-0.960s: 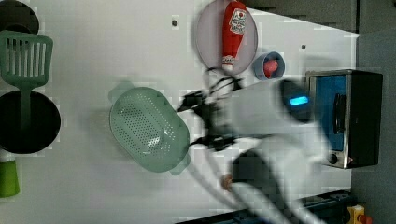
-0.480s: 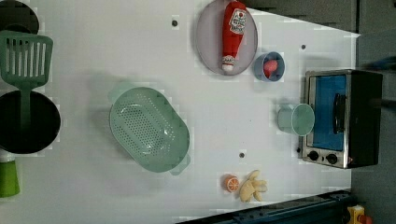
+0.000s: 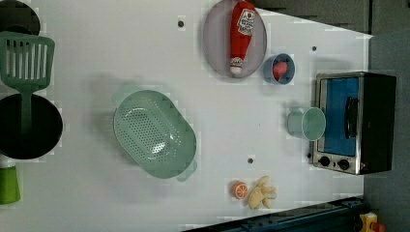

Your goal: Drag strainer right to left.

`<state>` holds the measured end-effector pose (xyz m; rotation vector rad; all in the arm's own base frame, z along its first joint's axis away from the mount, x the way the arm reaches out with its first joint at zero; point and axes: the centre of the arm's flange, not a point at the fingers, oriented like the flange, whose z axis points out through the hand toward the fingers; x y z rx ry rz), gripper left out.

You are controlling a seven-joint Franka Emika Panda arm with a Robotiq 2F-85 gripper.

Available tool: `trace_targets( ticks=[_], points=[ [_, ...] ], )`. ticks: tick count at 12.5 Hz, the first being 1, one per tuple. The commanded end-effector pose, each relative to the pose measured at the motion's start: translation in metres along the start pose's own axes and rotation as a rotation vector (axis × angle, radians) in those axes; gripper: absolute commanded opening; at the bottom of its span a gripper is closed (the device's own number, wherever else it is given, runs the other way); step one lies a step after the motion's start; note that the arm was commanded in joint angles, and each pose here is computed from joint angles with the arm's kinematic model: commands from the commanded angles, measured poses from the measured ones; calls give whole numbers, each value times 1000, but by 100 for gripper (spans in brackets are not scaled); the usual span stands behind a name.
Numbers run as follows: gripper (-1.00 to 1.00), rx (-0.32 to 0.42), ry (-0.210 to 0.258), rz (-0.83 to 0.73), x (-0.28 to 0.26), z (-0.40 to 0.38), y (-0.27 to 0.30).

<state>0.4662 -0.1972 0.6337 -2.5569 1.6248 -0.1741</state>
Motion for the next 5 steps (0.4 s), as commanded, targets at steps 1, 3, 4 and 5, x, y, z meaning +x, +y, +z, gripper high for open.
trace_targets(
  ticks=[1, 3, 4, 5],
  points=[
    [100, -141, -25, -265, -90, 57, -79],
    [100, -146, -25, -265, -90, 59, -79],
    [100, -148, -25, -265, -90, 60, -80],
    [100, -149, -25, -265, -90, 60, -80]
  ],
)
